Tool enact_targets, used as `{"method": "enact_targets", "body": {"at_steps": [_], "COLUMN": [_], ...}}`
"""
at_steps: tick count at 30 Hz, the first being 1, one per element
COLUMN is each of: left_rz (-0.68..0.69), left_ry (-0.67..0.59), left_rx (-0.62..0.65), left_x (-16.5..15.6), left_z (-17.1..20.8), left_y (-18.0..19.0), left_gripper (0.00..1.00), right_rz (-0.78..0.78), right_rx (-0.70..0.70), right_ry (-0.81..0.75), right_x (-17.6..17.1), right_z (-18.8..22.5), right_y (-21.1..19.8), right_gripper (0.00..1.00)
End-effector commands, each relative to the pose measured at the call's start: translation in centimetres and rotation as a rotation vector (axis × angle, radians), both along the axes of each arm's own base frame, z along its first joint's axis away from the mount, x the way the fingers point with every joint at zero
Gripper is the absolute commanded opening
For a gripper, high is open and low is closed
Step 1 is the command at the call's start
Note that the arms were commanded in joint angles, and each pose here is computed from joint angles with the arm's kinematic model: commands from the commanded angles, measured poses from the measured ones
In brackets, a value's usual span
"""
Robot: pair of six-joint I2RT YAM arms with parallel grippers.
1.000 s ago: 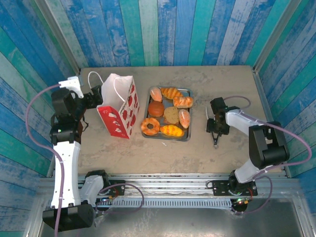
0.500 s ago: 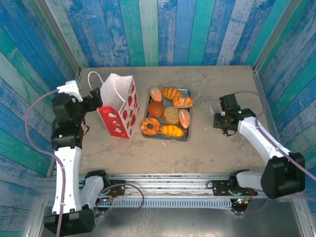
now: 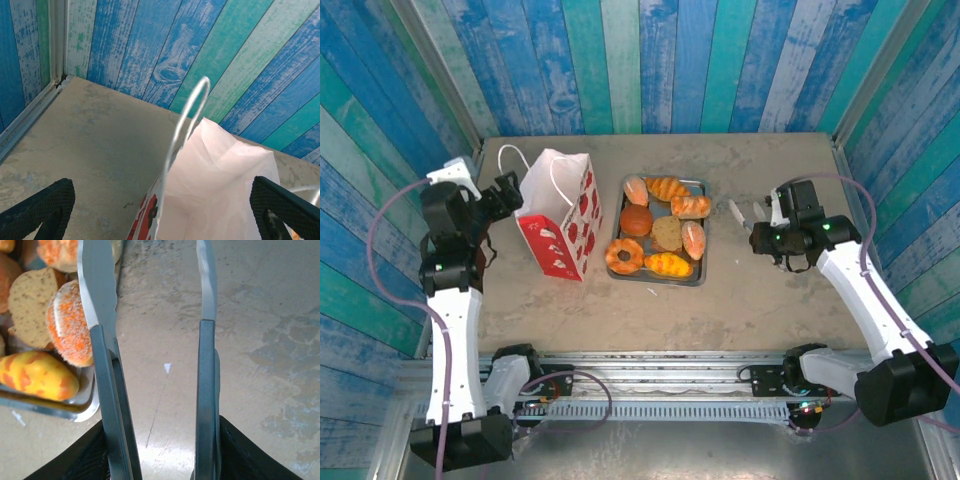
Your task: Place the fake bread into the paper bag
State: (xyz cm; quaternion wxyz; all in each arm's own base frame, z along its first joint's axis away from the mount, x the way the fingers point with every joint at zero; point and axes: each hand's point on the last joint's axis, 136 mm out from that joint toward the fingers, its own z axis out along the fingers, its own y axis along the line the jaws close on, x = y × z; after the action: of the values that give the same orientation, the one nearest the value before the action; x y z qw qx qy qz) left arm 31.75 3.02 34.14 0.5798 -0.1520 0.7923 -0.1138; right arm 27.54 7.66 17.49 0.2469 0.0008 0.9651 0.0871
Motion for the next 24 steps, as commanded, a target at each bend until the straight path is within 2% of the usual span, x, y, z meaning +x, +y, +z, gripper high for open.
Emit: {"method": "enact_targets", "body": {"at_steps": [1,7,15,24], "left_rz": [-0.048,-0.133,-0.185,-0.179], "left_ry": [0.037,0.045,0.062,0.087], "left_rx": [-0.062,-0.164,-0.295,-0.311], "left_x": [0.1,0.1,0.0,-0.4], "left_z": [0.1,-0.8,-4.4,-6.8], "left_y": [-0.1,0.4,0.3,0.3], "left_gripper": [0.94,0.94,0.94,0.94], "right_rz": [0.099,0.174,0.347,0.526], "right_rx": [0.015,-0.047,-0.185,-0.38], "right_ry": [0.032,0.002,-0.06,-0.078], "right_x": [-1.2,0.4,5.1,10.8], "right_z": [1.1,2.3,3.5,2.3], "right_y": [1.2,1.7,5.4,10.1], "right_gripper": [0.52,0.52,0.53,0.53]}}
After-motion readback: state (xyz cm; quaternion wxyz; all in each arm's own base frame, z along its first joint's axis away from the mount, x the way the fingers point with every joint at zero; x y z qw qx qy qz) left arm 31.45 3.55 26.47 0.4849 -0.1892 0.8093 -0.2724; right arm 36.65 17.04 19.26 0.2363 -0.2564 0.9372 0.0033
